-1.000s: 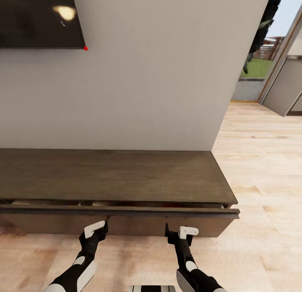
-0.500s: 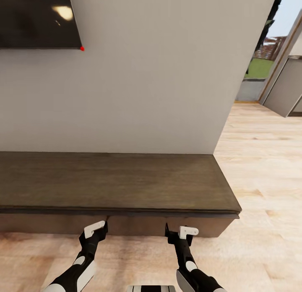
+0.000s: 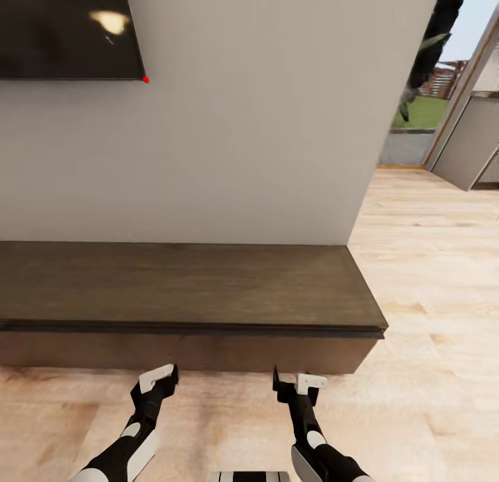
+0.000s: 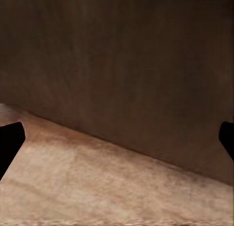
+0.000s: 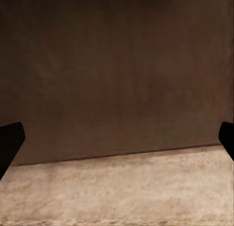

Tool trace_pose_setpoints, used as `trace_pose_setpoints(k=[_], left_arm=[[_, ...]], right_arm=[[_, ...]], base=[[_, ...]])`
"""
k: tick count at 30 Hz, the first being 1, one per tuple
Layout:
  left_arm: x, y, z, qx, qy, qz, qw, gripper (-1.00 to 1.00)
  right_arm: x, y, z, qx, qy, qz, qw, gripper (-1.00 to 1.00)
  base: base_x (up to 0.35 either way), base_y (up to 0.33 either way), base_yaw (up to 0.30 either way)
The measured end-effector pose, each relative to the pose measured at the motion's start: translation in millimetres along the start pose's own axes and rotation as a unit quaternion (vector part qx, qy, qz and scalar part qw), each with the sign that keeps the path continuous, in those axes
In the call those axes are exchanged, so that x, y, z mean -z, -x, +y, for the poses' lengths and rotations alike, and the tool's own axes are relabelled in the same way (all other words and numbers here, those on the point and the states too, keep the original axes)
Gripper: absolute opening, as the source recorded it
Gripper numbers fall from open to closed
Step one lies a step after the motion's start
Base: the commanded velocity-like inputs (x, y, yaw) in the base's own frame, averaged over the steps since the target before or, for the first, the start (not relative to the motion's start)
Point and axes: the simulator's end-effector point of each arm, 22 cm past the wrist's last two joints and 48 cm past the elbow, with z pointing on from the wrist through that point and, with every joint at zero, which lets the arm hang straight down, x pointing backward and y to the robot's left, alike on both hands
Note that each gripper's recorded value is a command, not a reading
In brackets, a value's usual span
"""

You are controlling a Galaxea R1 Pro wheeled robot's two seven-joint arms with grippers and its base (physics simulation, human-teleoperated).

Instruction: Place each of the two pumpkins and all three candles from the living room inside a cabinet in the living room (use any cabinet), then make sure every cabinet is closed, and position the cauldron so it is next to a table in the living room.

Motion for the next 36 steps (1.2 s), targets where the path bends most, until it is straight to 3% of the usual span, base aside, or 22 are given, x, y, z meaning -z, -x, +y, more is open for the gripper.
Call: trace_pose_setpoints(k=[10, 17, 21, 23, 26, 33, 36], left_arm=[[-2.2, 8.0, -4.4, -0.006, -0.012, -0.006, 0.9999, 1.0], [-4.0, 36.1, 21.6, -0.012, -0.013, -0.028, 0.9994, 1.0], [12.6, 31.5, 27.5, -0.021, -0.034, 0.006, 0.9992, 1.0], [34.1, 32.2, 17.4, -0.027, -0.062, 0.036, 0.997, 1.0], [54.5, 47.7, 14.4, -0.032, -0.082, 0.044, 0.9952, 1.0], [72.6, 46.5, 27.5, -0.023, -0.078, 0.067, 0.9945, 1.0], [76.9, 37.4, 28.9, -0.024, -0.077, 0.096, 0.9922, 1.0]], right_arm=[[-0.2, -6.3, 1.7, 0.004, 0.001, 0.017, 0.9998, 1.0], [0.2, -18.1, 3.0, 0.013, 0.003, 0.047, 0.9988, 1.0], [0.9, -24.6, 2.3, 0.017, 0.002, 0.062, 0.9979, 1.0], [1.6, -30.0, 2.2, 0.02, 0.002, 0.075, 0.997, 1.0], [2.2, -33.0, 3.9, 0.022, 0.003, 0.082, 0.9964, 1.0], [6.0, -38.6, 6.2, 0.029, 0.004, 0.108, 0.9938, 1.0], [7.1, -36.2, 3.2, 0.032, 0.002, 0.112, 0.9932, 1.0]], base=[[-0.292, 0.0, 0.0], [-0.031, 0.0, 0.0], [-0.002, 0.0, 0.0], [0.0, 0.0, 0.0], [0.0, 0.0, 0.0], [0.0, 0.0, 0.0], [0.0, 0.0, 0.0]])
